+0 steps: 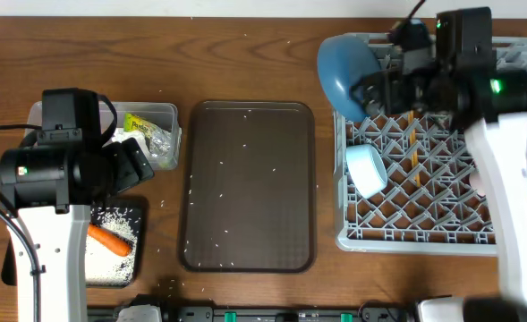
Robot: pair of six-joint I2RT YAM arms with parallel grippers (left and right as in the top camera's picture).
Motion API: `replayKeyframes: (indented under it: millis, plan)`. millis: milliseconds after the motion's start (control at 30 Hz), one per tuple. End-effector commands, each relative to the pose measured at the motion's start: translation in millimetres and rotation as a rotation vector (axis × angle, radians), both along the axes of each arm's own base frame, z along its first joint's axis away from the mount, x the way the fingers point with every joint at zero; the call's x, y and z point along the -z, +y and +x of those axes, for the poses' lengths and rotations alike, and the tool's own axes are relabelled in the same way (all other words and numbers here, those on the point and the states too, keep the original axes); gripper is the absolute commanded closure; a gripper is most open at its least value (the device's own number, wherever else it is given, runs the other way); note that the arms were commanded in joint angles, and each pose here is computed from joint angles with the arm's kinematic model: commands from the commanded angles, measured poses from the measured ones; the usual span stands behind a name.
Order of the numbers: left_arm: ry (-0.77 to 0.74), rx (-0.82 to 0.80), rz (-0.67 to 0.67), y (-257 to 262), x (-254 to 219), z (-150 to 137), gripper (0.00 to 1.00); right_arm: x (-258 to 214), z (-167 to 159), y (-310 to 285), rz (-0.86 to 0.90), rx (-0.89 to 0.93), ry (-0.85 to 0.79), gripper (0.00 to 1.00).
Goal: Sort waste into correct bins and load items into the dishwasher rack
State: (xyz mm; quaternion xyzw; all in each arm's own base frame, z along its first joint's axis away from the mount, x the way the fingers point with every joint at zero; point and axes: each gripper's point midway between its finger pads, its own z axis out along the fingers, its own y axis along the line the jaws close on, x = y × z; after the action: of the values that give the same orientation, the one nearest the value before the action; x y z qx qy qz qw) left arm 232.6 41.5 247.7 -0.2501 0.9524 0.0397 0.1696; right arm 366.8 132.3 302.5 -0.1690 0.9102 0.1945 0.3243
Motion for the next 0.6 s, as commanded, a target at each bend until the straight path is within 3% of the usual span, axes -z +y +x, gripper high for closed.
replayKeyframes:
  millis: [0, 133, 433, 567]
  plan:
    - [-0.005, -0.019, 0.004, 2.2, -0.9, -0.9, 0.02, -31.5, -38.1, 41.9, 0.106, -0.158, -0.04, 0.01]
    - [-0.005, -0.019, 0.004, 2.2, -0.9, -0.9, 0.02, -46.8, -66.0, 58.6, 0.073, -0.232, -0.099, 0.01]
    - [-0.004, -0.019, 0.004, 2.2, -0.8, -0.8, 0.02, -41.6, -95.3, 11.5, -0.169, -0.167, -0.132, 0.01]
    - [-0.004, -0.019, 0.004, 2.2, -0.8, -0.8, 0.02, -54.4, -108.4, -0.2, -0.218, -0.185, -0.223, 0.01]
